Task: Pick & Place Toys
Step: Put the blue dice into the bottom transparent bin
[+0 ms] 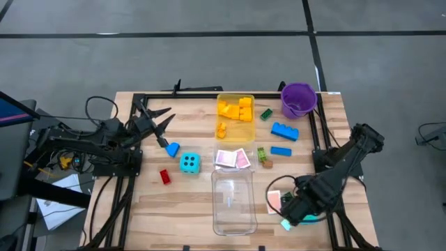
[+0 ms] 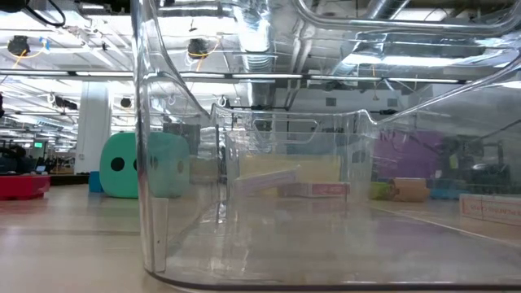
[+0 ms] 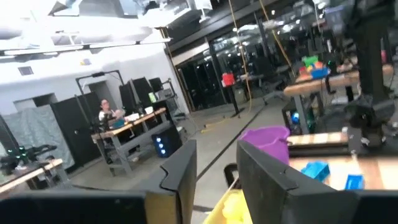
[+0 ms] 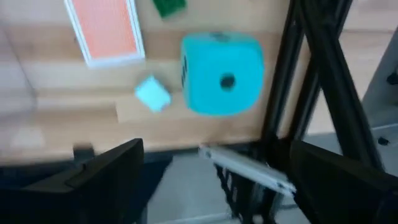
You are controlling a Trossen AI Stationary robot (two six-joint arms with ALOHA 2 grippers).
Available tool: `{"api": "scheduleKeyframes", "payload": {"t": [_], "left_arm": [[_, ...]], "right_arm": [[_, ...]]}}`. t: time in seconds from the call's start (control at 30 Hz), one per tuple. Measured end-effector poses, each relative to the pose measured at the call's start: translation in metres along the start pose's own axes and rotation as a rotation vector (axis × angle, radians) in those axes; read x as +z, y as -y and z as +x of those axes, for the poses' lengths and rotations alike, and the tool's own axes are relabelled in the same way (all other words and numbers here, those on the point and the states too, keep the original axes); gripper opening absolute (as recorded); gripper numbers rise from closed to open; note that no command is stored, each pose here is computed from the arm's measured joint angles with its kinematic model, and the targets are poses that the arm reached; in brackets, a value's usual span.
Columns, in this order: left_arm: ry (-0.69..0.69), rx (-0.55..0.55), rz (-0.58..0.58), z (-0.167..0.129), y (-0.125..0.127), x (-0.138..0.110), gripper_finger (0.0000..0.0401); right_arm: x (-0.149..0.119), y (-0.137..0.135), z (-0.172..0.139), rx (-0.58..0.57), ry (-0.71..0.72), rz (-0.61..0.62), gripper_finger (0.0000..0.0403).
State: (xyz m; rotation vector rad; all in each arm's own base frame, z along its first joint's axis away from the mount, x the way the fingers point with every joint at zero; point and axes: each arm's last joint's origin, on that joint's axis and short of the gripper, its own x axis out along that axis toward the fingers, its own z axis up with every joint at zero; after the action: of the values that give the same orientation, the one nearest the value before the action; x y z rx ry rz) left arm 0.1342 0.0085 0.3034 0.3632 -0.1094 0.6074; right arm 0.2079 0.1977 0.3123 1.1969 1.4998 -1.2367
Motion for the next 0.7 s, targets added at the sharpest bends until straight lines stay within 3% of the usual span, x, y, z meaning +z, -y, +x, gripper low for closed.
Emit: {"api": "scheduleKeyframes", "payload": {"t": [0.37,0.7], "left_arm": [[0.001,0.002,0.023,0.001,0.000,0.000,0.0108],[-0.007,0.004,0.004,0.002,0.001,-0.001,0.0108]], "right_arm": [[-0.022,-0.015,0.044,-0.143,0.129,-0.017,0.0397],[-0.037,-0.003,0.055,-0.133,0.197,-0.132,0.0396]]}}
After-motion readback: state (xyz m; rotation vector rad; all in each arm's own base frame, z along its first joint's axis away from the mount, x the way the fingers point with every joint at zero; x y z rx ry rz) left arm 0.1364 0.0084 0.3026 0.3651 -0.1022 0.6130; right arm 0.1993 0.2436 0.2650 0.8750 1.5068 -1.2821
